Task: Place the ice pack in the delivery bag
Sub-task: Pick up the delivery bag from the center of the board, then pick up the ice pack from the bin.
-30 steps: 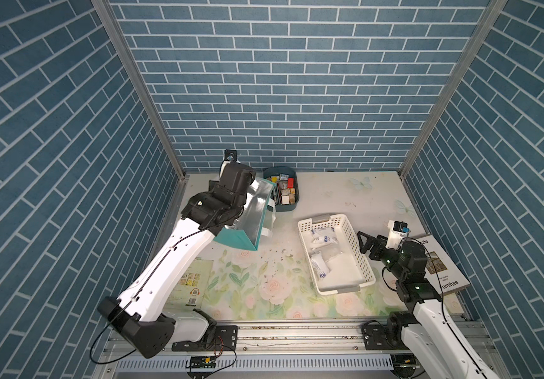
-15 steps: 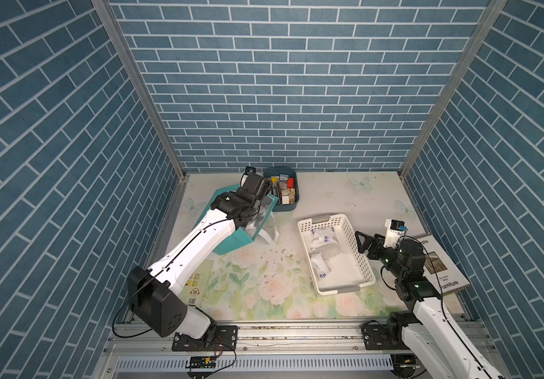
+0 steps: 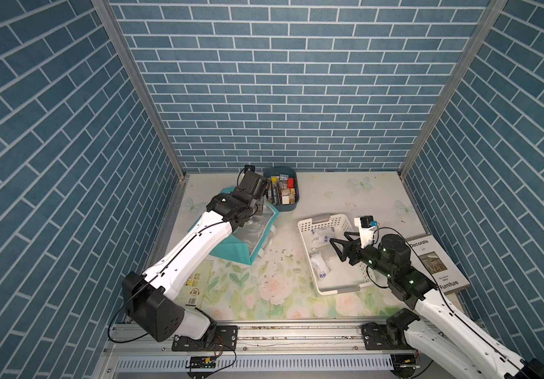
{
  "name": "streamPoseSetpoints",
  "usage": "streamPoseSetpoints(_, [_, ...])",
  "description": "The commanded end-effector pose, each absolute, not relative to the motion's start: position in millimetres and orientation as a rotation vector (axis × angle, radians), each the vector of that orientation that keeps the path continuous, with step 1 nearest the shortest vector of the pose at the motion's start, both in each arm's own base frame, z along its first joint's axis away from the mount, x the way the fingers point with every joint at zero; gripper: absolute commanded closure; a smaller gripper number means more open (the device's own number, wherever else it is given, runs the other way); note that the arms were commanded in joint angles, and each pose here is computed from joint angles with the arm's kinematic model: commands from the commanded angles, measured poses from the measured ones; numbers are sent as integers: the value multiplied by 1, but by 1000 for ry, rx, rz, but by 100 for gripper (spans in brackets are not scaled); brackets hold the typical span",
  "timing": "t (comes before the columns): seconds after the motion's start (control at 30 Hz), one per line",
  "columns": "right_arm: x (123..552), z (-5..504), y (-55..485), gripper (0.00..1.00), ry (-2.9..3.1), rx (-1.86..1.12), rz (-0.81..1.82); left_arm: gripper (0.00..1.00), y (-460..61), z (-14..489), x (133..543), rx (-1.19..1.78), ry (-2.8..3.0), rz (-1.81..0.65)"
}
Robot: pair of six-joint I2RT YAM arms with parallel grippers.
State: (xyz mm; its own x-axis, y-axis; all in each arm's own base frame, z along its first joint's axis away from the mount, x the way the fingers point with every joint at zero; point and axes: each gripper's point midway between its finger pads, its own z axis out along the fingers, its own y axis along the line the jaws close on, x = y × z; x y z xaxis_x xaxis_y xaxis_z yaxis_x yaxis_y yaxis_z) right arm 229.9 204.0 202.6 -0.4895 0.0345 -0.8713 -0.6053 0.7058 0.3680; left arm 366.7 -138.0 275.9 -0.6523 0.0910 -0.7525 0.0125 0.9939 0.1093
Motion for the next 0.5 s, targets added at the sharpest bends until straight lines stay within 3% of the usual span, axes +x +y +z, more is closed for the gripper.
streamPoseSetpoints(0.0, [224, 176, 211, 27, 2046, -505, 741, 100, -144, 279, 365, 45, 2271, 48])
streamPoseSetpoints(0.2, [217, 116, 223, 34, 2252, -586, 541, 100, -145, 276, 365, 38, 2275, 38])
streamPoseSetpoints(0.47, [202, 99, 244, 35, 2270, -713, 539, 100, -149, 269, 365, 43, 2293, 20])
